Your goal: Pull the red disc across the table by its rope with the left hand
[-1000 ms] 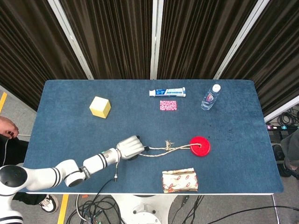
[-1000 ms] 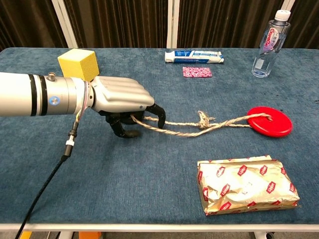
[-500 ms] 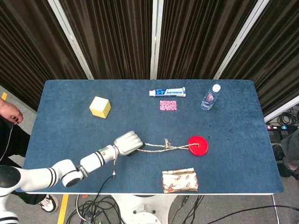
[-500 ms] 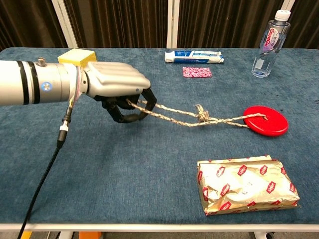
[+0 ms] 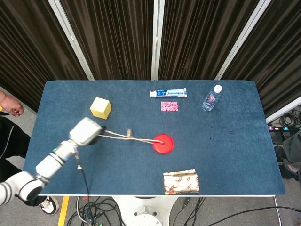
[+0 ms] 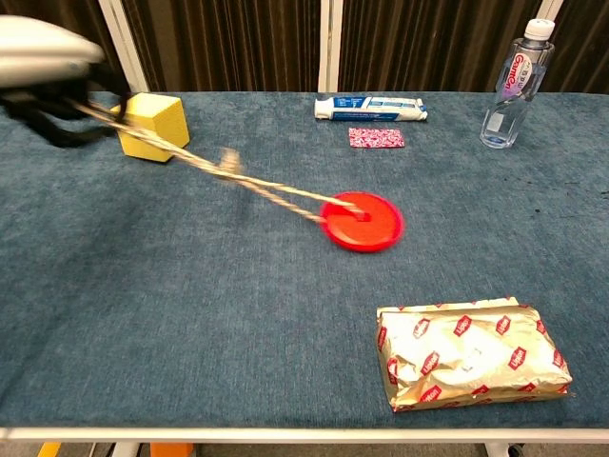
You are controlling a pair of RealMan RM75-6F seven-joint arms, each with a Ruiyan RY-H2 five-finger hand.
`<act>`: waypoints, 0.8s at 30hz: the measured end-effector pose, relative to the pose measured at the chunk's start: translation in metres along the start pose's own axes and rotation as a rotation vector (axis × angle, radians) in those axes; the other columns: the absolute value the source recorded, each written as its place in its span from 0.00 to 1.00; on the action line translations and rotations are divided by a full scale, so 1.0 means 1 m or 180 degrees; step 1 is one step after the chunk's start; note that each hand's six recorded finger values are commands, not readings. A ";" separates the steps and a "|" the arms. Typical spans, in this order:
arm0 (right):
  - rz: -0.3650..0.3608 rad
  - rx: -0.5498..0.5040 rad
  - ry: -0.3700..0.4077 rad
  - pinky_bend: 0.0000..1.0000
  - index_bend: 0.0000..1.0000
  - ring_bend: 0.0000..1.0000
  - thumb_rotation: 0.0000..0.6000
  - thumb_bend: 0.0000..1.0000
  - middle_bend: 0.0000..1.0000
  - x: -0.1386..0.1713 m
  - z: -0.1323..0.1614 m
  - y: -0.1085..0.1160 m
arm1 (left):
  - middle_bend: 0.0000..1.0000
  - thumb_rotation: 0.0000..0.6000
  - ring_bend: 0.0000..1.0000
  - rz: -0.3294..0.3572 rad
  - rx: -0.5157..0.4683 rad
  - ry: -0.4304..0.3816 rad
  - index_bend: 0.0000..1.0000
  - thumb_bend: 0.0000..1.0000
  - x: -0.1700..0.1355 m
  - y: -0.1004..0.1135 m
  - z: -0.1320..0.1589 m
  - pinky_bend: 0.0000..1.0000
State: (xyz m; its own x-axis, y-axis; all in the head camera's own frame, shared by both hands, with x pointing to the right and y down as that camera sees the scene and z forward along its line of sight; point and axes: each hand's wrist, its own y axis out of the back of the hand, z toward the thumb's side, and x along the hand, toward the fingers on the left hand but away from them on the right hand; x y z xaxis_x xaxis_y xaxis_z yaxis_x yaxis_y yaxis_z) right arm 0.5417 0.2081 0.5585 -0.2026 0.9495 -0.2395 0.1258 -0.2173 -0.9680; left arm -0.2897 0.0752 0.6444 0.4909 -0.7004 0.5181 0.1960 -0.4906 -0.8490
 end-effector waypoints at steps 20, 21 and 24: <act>0.0022 0.0025 0.0099 0.00 0.00 0.00 1.00 0.29 0.00 -0.001 0.015 -0.002 | 1.00 1.00 0.87 0.0231 0.0217 0.2092 0.76 0.52 -0.125 0.020 -0.171 0.74; 0.0026 0.0025 0.0107 0.00 0.00 0.00 1.00 0.29 0.00 -0.001 0.016 -0.002 | 1.00 1.00 0.87 0.0252 0.0171 0.2050 0.76 0.52 -0.125 0.019 -0.167 0.74; 0.0031 0.0028 0.0116 0.00 0.00 0.00 1.00 0.29 0.00 0.000 0.017 -0.003 | 1.00 1.00 0.87 0.0342 0.0018 0.1855 0.76 0.52 -0.120 0.018 -0.151 0.73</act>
State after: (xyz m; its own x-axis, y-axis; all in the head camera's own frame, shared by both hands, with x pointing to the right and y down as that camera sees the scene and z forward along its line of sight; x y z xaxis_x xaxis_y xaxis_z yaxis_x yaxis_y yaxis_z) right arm 0.5253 0.2046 0.5603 -0.1660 0.9549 -0.2460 0.1190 -0.2283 -0.9663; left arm -0.4737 0.0722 0.5823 -0.0385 -0.9160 0.3993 0.1763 -0.3996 -0.8996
